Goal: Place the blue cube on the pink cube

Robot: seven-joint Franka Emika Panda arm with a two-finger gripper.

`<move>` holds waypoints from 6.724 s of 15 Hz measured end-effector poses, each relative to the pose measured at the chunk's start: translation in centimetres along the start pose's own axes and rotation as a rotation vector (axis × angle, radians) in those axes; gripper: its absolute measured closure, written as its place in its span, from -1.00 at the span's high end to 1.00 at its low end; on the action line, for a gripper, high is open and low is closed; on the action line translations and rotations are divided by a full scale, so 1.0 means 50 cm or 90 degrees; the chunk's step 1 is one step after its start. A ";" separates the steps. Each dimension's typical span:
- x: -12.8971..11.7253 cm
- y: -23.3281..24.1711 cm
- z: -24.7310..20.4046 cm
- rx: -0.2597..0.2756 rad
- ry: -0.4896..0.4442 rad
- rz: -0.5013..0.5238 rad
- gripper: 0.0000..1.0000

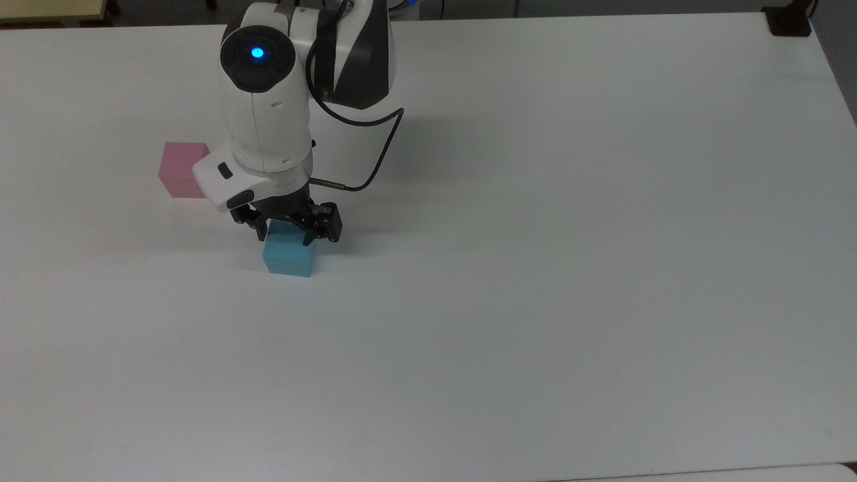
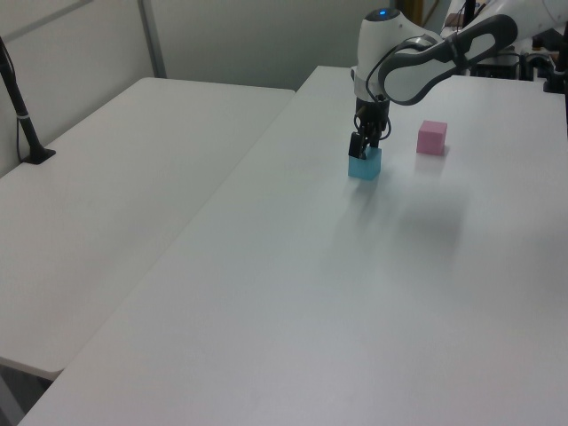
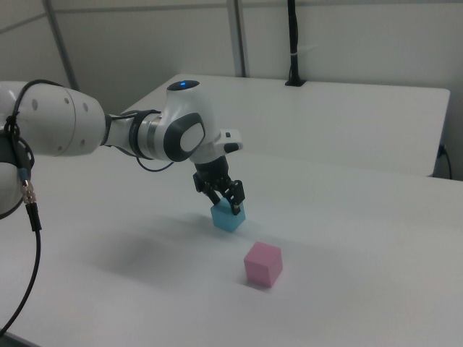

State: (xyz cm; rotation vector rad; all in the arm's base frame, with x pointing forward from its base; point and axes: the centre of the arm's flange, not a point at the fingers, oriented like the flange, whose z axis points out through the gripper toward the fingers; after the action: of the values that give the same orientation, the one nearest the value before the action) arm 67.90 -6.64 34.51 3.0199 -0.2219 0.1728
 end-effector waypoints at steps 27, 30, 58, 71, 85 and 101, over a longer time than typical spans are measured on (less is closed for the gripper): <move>0.011 0.034 -0.020 -0.002 0.013 0.023 1.00; 0.011 0.030 -0.020 0.000 0.013 0.022 1.00; -0.108 0.306 -0.230 -0.004 -0.053 -0.027 0.07; -0.145 0.371 -0.147 -0.009 -0.040 -0.063 0.07; -0.161 0.395 -0.134 -0.009 -0.050 -0.065 1.00; -0.233 0.176 -0.587 0.083 -0.087 0.060 1.00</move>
State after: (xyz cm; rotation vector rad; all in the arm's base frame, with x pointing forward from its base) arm 52.01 -10.28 62.97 3.1550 -0.3796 -0.0134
